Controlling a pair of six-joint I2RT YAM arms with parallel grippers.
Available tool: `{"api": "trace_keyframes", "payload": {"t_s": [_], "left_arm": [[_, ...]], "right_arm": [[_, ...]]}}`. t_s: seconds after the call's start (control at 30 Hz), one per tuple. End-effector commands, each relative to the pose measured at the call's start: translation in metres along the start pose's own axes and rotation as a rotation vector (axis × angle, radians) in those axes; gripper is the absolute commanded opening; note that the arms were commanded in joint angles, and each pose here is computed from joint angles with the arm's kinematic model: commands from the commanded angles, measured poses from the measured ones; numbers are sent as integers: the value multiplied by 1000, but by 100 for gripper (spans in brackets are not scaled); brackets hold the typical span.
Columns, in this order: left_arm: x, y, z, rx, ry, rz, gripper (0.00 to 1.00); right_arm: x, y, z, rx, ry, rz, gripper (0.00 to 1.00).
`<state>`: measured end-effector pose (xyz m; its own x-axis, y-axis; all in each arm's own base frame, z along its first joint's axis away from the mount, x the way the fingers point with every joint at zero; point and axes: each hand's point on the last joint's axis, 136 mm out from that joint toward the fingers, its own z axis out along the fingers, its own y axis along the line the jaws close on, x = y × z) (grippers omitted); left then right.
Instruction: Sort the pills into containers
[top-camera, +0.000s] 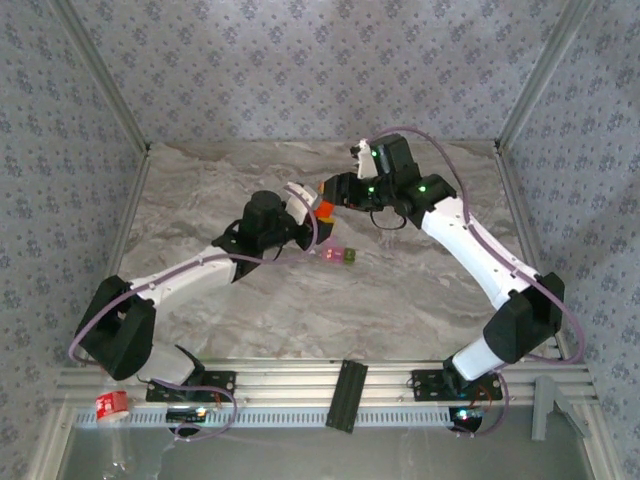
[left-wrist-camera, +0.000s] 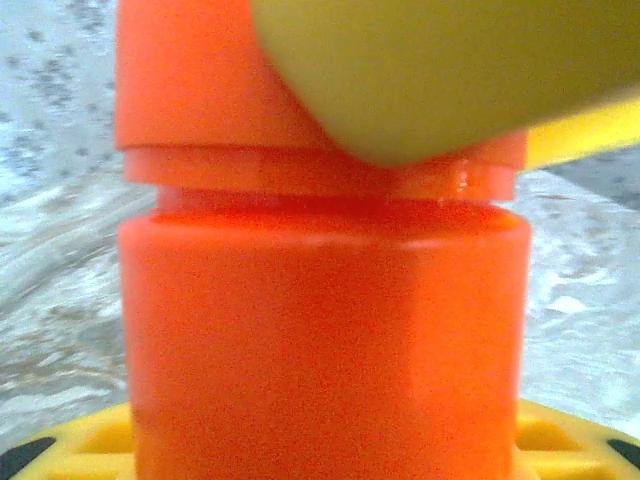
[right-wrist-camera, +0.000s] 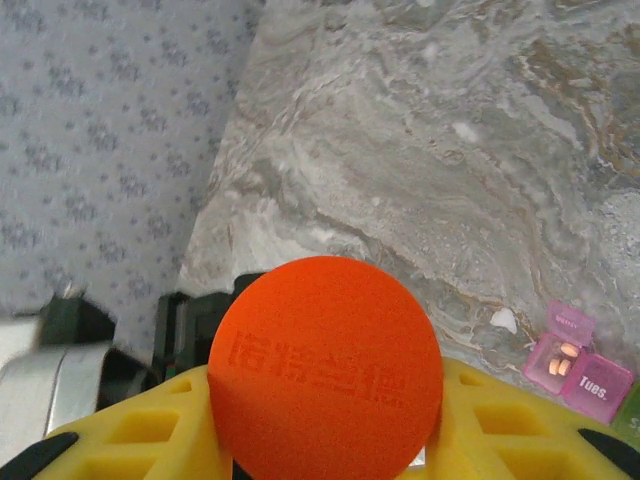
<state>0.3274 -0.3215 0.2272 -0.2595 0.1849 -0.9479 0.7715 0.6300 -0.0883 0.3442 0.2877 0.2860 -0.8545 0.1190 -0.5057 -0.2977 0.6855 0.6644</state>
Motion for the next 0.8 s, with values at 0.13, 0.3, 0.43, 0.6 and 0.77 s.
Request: {"api": "trace_keyframes", "payload": {"t_s": [0.13,0.3,0.43,0.6,0.77], "left_arm": [[-56,-33,12,-47,-228,175,0],[-53,-28,16,-75,-233,158,0],[-56,-15,9,-70,-246,118,0],[-67,-12,-10,37,-276,65,0],[-75,-30,-28,235,-267,52,0]], "right_arm": [[21,2,38,15,53,170,27],[18,12,27,-11,58,137,43],[1,16,-5,-48,-3,80,71],[-14,5,-53,-99,-87,33,81],[-25,13,-87,-178,-138,-111,84]]}}
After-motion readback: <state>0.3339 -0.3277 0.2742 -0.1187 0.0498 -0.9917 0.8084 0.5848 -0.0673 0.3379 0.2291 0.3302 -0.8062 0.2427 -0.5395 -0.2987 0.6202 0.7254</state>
